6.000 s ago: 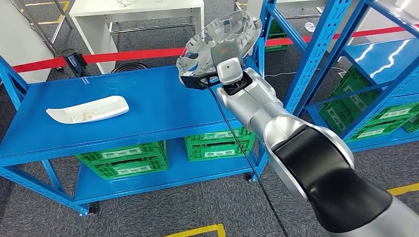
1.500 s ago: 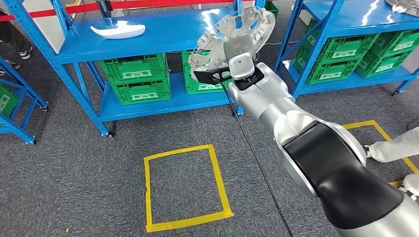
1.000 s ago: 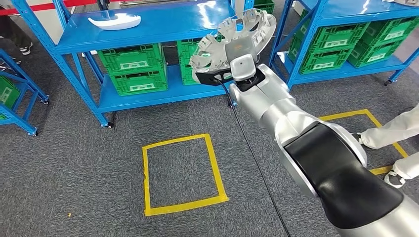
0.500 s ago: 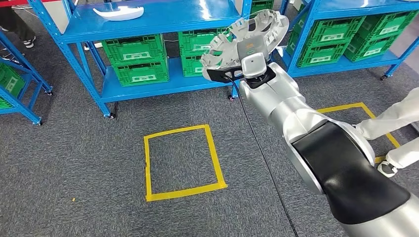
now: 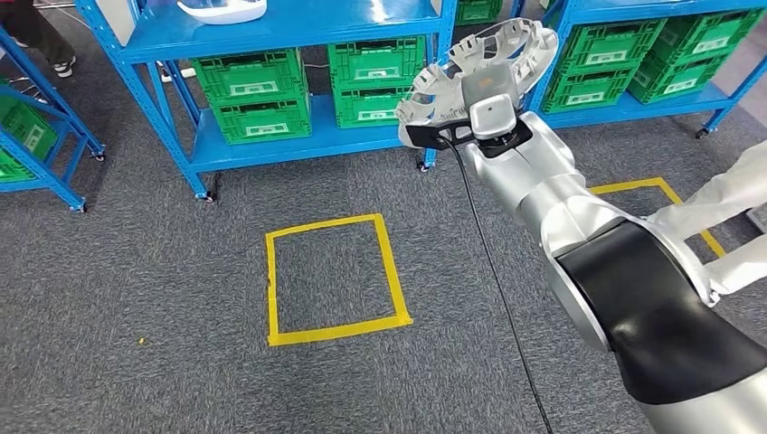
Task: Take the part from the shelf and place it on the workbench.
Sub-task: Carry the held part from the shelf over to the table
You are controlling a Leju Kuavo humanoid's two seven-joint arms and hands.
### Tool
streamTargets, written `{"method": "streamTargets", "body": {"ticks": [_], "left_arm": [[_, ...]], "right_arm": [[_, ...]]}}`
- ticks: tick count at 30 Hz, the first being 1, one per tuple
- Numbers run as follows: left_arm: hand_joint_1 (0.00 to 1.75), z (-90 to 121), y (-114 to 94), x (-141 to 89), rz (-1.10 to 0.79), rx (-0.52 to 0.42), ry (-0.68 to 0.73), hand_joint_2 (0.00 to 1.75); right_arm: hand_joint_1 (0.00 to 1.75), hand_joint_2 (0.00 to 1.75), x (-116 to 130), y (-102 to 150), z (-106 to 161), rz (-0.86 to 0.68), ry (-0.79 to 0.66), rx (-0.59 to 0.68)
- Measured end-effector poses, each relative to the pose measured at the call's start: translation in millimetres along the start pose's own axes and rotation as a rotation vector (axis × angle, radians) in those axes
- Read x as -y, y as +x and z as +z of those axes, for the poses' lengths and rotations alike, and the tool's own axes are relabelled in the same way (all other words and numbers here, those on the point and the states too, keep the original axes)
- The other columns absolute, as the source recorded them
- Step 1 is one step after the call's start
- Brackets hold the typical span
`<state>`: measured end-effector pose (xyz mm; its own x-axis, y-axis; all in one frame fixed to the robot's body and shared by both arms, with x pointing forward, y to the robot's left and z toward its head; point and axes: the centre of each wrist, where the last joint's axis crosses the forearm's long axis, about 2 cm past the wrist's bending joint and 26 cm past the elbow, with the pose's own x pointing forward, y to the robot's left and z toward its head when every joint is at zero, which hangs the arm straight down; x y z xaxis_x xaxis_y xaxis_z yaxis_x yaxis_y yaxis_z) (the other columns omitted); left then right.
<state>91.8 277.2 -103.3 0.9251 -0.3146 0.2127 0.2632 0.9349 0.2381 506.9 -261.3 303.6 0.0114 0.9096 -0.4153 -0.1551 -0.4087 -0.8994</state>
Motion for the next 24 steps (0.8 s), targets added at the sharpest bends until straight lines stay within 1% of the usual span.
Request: {"method": "streamTargets", "body": {"ticks": [9, 19, 24], "left_arm": [[0.00, 0, -2, 0, 0.000, -0.007, -0.001, 1.75], [0.00, 0, -4, -1, 0.010, 0.004, 0.006, 1.75], [0.00, 1, -9, 2, 0.016, -0.005, -0.001, 1.75]], "right_arm": [[1.75, 1.75, -9, 9, 2, 0.000, 0.014, 0.018], [1.75, 1.75, -7, 21, 4, -0.003, 0.014, 0.029], [1.75, 1.75, -4, 23, 4, -0.003, 0.013, 0.021]]}}
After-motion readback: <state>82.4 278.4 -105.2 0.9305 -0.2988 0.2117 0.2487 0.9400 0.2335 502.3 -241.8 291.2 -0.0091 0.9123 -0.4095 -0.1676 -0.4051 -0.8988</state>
